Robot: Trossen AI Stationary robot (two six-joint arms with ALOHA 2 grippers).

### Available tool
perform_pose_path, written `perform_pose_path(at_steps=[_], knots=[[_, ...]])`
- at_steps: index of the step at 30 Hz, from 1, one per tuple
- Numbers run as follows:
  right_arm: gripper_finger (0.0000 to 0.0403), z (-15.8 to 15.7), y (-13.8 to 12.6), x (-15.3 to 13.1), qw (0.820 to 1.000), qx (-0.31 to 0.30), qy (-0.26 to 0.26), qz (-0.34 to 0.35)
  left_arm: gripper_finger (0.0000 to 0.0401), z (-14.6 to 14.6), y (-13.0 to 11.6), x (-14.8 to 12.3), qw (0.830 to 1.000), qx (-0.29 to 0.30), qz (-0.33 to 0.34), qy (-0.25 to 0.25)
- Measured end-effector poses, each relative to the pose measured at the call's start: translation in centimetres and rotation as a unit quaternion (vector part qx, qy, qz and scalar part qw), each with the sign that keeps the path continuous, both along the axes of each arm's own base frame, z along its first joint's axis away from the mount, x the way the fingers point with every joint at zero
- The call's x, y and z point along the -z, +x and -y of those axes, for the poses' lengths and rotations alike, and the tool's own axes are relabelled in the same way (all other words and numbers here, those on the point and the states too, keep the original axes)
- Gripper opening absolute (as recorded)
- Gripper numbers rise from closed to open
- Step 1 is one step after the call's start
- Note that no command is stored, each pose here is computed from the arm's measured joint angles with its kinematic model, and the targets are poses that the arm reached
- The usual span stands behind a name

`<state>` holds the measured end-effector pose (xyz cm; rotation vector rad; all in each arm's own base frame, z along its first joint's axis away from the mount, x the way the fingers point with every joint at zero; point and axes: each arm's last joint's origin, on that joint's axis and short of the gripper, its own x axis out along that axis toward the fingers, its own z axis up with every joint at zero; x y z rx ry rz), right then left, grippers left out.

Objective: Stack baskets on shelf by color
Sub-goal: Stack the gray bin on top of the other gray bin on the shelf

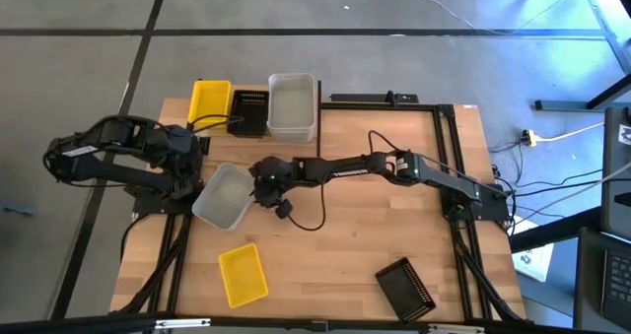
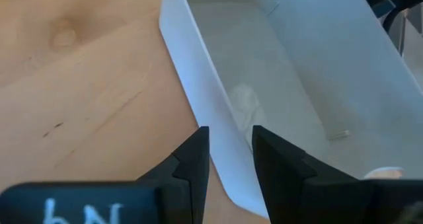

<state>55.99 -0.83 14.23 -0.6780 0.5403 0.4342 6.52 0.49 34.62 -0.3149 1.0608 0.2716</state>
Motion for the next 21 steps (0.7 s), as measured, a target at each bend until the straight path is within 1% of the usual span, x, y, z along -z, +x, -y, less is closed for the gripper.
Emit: perform_pose_path(at_steps=[12,17,21], knots=[[0.0113,-0.2,-0.5,-1.9,0.997,-0.001,0.001,-0.074,0.0066,0.0,0.0,0.0,1.0,0.001,0.0,0.0],[0.0113,-0.2,-1.2,-2.8,0.992,-0.001,0.002,-0.128,0.0066,0.0,0.0,0.0,1.0,0.001,0.0,0.0],[0.0113,-0.4,-2.0,-2.8,0.984,-0.004,0.003,-0.18,0.0066,0.0,0.0,0.0,1.0,0.001,0.0,0.0]])
